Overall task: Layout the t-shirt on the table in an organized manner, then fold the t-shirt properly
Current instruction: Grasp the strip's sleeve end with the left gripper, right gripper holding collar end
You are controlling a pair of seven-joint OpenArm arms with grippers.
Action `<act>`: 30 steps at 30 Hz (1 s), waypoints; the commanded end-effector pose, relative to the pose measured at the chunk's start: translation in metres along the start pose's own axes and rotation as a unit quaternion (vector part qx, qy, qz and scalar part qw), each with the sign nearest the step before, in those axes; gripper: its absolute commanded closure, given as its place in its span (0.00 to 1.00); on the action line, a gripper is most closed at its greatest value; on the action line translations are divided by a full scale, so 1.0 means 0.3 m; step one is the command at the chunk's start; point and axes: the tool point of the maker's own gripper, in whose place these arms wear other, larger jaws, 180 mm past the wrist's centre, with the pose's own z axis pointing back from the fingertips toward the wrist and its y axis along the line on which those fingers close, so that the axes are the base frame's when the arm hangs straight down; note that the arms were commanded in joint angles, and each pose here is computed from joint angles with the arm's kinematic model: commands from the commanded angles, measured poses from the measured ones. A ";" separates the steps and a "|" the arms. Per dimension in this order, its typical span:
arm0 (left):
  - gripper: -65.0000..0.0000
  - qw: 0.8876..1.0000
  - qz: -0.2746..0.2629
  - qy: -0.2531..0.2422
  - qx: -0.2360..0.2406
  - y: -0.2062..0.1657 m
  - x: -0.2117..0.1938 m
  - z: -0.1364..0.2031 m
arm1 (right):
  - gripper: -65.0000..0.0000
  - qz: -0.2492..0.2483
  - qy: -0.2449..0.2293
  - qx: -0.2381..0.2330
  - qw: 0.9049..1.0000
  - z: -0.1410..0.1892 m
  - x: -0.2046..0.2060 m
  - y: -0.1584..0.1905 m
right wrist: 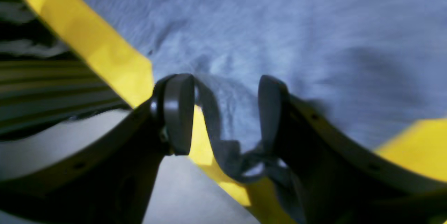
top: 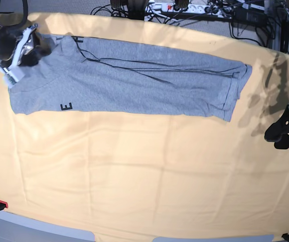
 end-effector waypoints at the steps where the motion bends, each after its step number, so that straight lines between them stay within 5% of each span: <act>1: 0.43 1.000 -0.016 -0.016 0.006 0.004 0.057 0.030 | 0.52 0.027 -0.027 -0.010 0.999 0.041 0.056 -0.002; 5: 0.43 1.000 -0.016 -0.016 0.006 0.004 0.057 0.030 | 0.53 0.038 -0.070 -0.034 0.996 0.111 0.103 -0.024; 10: 0.43 1.000 -0.016 -0.017 0.006 0.004 0.057 0.029 | 1.00 -0.014 -0.099 -0.057 0.993 0.077 0.079 -0.083; 22: 0.43 0.999 -0.020 -0.010 0.040 0.045 0.053 0.057 | 1.00 -0.097 -0.170 -0.080 0.977 0.004 0.086 -0.209; 30: 0.43 0.997 0.005 -0.021 0.070 0.093 0.042 0.104 | 1.00 -0.157 -0.145 -0.067 0.974 -0.098 0.002 -0.249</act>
